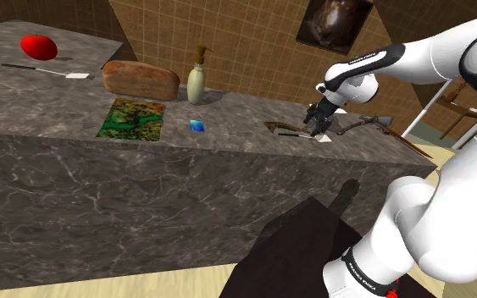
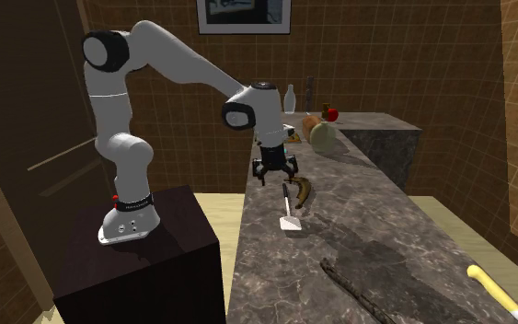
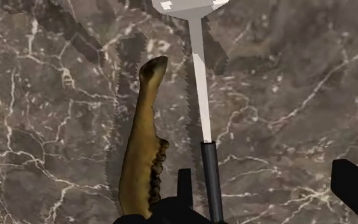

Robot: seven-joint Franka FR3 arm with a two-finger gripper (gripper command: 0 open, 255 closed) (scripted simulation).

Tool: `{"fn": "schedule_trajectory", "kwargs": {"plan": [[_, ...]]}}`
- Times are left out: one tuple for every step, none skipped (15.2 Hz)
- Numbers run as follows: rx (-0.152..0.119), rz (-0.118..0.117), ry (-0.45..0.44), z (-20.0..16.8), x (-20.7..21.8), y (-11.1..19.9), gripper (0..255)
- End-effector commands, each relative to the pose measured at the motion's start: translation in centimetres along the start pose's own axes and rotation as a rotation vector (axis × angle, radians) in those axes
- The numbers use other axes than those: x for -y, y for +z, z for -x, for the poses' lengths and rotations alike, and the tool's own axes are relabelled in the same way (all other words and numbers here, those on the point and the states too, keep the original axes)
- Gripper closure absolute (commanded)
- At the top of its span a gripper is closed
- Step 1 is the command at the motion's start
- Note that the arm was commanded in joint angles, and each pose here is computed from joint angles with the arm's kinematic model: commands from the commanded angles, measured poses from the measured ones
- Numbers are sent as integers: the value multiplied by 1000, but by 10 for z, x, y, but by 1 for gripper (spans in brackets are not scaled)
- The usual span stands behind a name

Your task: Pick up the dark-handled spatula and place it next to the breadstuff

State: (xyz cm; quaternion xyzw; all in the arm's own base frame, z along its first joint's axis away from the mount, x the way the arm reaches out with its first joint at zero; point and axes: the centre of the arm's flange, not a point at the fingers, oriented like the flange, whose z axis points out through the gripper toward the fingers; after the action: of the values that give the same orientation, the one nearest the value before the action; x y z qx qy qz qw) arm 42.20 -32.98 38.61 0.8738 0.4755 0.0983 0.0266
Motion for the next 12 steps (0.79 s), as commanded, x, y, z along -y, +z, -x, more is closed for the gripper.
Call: {"fn": "schedule_trajectory", "kwargs": {"plan": [[-22,14,-78,3,-22,15,0],[-22,13,-83,3,-24,16,0],[-22,13,-83,3,-24,21,0],[-22,13,-83,3,-24,27,0],[-22,13,-83,3,-24,32,0],[-22,13,-83,3,-24,37,0],[-22,13,-83,3,-24,42,0],[-22,13,-83,3,-24,48,0],[-22,13,-83,3,-24,56,0],[-22,13,-83,3,-24,56,0],[-22,13,-83,3,-24,56,0],[-22,13,-83,3,-24,56,0]]}}
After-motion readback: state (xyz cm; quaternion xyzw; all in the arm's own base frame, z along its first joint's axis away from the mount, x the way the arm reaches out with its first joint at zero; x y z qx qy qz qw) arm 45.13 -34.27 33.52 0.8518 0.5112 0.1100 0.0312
